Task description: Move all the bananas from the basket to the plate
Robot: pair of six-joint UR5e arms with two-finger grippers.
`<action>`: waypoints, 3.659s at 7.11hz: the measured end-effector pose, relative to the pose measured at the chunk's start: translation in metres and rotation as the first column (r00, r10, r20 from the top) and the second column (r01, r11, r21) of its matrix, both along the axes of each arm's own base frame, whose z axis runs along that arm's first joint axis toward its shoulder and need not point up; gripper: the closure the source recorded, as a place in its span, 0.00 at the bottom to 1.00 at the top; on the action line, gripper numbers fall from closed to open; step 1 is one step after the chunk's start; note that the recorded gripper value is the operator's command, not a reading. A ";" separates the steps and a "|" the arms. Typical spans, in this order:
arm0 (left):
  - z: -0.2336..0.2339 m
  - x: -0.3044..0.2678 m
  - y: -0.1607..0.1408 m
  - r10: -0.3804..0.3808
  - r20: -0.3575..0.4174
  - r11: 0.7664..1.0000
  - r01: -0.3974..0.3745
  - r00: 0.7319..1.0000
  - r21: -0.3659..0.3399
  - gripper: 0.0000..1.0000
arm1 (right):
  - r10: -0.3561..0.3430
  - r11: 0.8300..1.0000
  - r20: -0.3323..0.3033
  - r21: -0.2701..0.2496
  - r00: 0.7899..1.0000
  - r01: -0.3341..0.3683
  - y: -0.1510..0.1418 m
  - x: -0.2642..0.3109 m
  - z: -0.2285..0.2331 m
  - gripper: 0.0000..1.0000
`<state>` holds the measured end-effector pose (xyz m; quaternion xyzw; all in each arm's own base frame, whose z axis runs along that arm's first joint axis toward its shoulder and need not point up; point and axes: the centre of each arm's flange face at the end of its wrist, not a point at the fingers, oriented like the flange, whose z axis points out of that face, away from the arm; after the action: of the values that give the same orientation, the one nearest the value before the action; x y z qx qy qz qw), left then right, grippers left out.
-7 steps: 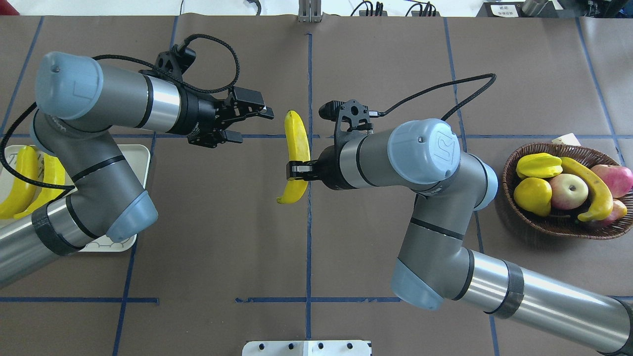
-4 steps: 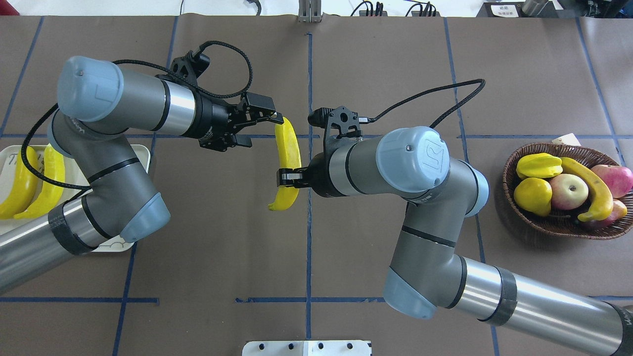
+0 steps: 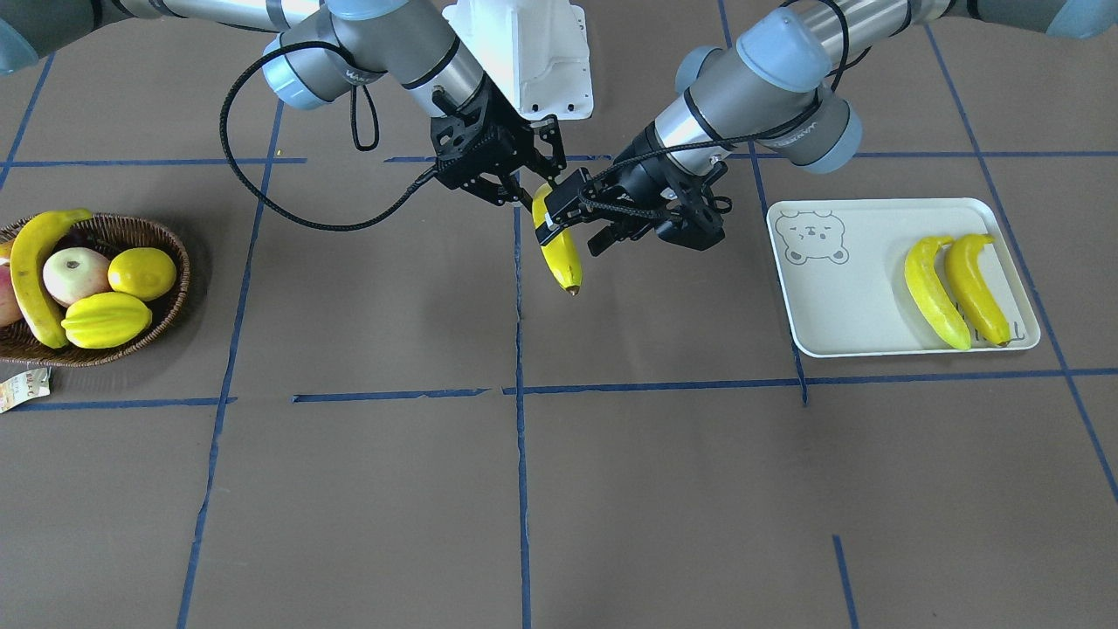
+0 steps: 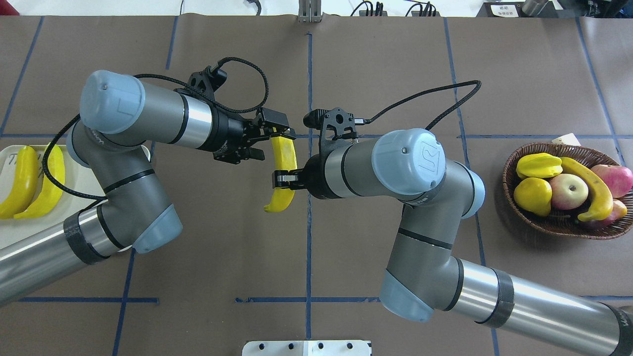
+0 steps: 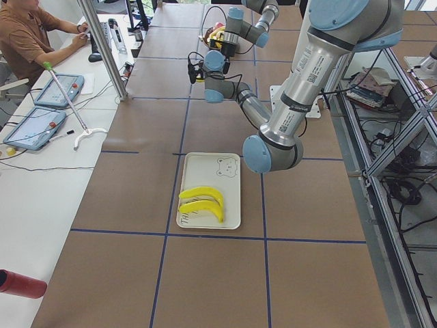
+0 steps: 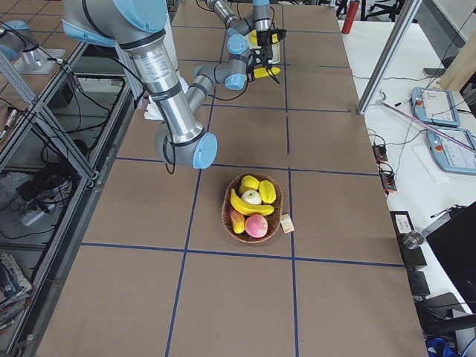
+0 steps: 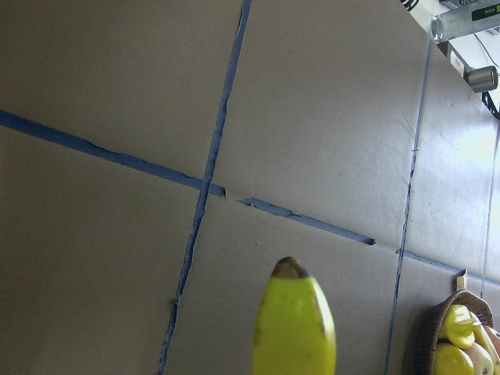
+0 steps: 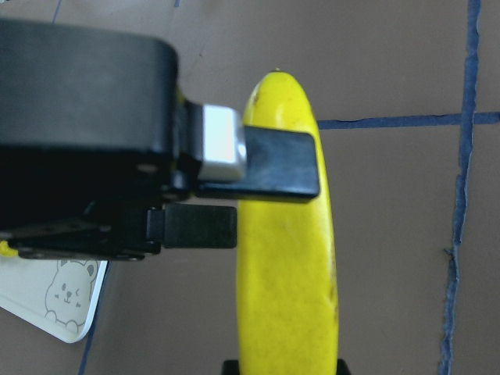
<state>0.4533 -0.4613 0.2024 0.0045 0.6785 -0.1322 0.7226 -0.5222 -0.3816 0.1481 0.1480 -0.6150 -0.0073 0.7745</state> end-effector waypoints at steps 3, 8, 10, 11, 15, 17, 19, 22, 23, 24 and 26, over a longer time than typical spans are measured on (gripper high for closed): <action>-0.002 0.013 0.013 0.027 -0.003 1.000 -0.027 1.000 0.002 0.72 | -0.003 1.000 -0.001 0.000 1.000 0.003 0.002 -0.002 0.001 0.98; 0.000 0.015 0.016 0.028 -0.009 1.000 -0.028 1.000 0.014 1.00 | 0.001 1.000 -0.003 -0.002 1.000 -0.001 0.003 -0.002 0.002 0.01; 0.001 0.015 0.015 0.029 -0.006 0.999 -0.029 1.000 0.019 1.00 | 0.015 1.000 0.009 -0.004 1.000 -0.015 0.005 0.002 -0.001 0.00; 0.001 0.014 0.015 0.028 -0.002 0.999 -0.028 1.000 0.031 1.00 | 0.024 1.000 0.015 -0.001 1.000 -0.024 0.007 0.007 -0.003 0.00; 0.013 -0.002 -0.012 -0.012 0.077 1.000 0.012 0.997 0.009 1.00 | 0.024 1.000 0.012 -0.003 1.000 -0.024 0.027 0.050 -0.013 0.00; 0.031 -0.017 -0.037 -0.032 0.218 0.999 0.039 0.975 -0.030 1.00 | 0.027 0.999 -0.023 -0.020 0.999 -0.028 0.045 0.094 -0.014 0.00; 0.065 -0.059 -0.055 -0.041 0.386 0.998 0.054 0.922 -0.025 1.00 | 0.046 0.998 -0.099 -0.048 0.994 -0.051 0.048 0.126 0.005 0.00; 0.179 -0.137 -0.046 -0.025 0.550 0.998 0.055 0.835 -0.039 1.00 | 0.074 0.996 -0.187 -0.039 0.980 -0.083 0.033 0.144 0.039 0.00; 0.221 -0.151 -0.039 0.002 0.595 0.996 0.054 0.803 -0.077 1.00 | 0.078 0.995 -0.197 -0.038 0.977 -0.087 0.032 0.144 0.043 0.00; 0.261 -0.163 -0.027 0.032 0.633 0.991 0.058 0.774 -0.121 1.00 | 0.080 0.995 -0.204 -0.038 0.976 -0.090 0.031 0.143 0.046 0.00; 0.315 -0.178 -0.010 0.065 0.686 0.982 0.077 0.724 -0.175 1.00 | 0.080 0.995 -0.210 -0.040 0.974 -0.091 0.029 0.139 0.049 0.00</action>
<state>0.2749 -0.4715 0.5174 -0.0138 0.3456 -0.1879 0.9193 -0.3835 -0.3528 0.1974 0.1537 -0.5235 0.0257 0.8376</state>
